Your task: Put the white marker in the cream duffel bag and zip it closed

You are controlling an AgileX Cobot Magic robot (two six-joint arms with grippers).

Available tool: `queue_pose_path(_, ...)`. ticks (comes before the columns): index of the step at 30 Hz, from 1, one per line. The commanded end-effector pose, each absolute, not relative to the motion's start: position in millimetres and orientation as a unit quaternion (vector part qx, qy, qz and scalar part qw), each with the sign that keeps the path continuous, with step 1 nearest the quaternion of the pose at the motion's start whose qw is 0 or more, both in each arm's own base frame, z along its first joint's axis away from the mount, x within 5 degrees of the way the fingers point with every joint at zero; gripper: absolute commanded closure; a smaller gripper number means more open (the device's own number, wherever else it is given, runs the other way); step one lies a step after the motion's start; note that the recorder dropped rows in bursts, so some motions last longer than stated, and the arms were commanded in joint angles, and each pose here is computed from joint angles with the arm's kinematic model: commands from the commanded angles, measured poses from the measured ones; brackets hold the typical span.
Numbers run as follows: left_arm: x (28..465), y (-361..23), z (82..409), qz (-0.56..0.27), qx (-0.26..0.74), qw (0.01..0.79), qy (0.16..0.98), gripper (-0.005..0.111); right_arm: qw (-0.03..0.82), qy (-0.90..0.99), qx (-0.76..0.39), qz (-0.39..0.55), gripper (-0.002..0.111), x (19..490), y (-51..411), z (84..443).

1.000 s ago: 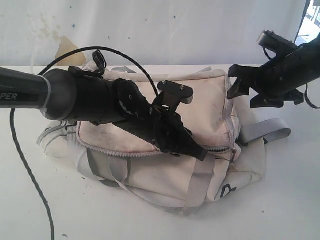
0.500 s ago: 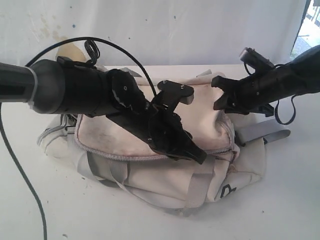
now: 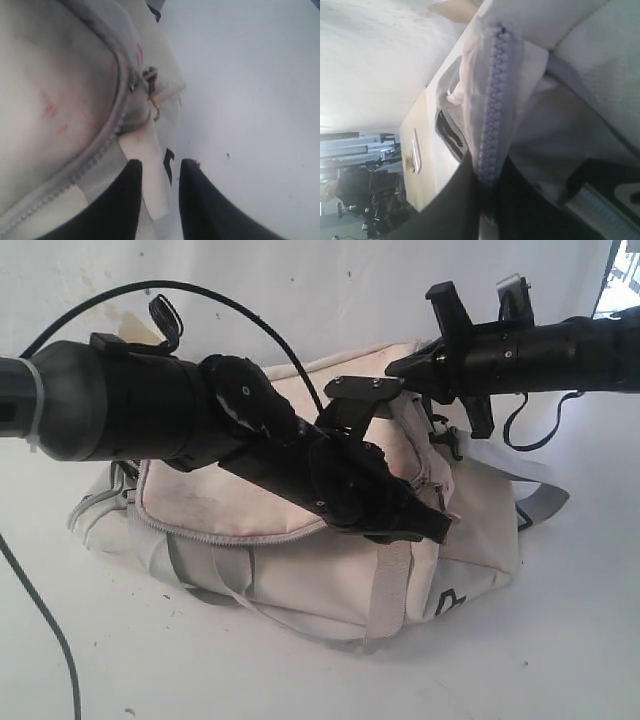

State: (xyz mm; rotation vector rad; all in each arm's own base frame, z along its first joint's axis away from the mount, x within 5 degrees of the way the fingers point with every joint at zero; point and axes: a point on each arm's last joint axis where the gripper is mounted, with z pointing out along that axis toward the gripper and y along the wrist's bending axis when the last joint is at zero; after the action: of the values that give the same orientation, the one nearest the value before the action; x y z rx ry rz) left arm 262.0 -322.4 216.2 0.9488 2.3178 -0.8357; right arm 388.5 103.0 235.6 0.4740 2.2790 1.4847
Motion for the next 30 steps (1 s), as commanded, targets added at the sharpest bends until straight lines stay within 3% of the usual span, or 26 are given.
queue_pose_path(1,266.2,-326.6,223.3,-0.326,0.303,0.278,0.851,0.074,0.160,0.802,0.153,0.555,0.108,379.7,106.1,252.2)
queue_pose_path(6,268.7,-330.3,228.0,-0.377,0.210,0.267,0.862,0.056,0.144,0.805,0.131,0.560,0.108,374.8,108.2,253.5)
queue_pose_path(9,262.5,-334.3,223.8,-0.383,0.223,0.245,0.862,0.050,0.134,0.803,0.138,0.564,0.108,374.1,108.6,253.8)
queue_pose_path(19,244.8,-345.1,210.2,-0.354,0.241,0.212,0.879,0.052,0.120,0.796,0.149,0.575,0.108,371.9,109.4,258.4)
queue_pose_path(24,251.4,-335.5,203.6,-0.299,0.205,0.210,0.908,0.055,0.120,0.796,0.148,0.575,0.108,371.4,109.4,259.0)
queue_pose_path(30,258.0,-337.2,207.6,-0.317,0.127,0.234,0.910,0.055,0.128,0.798,0.154,0.569,0.108,373.2,108.4,258.2)
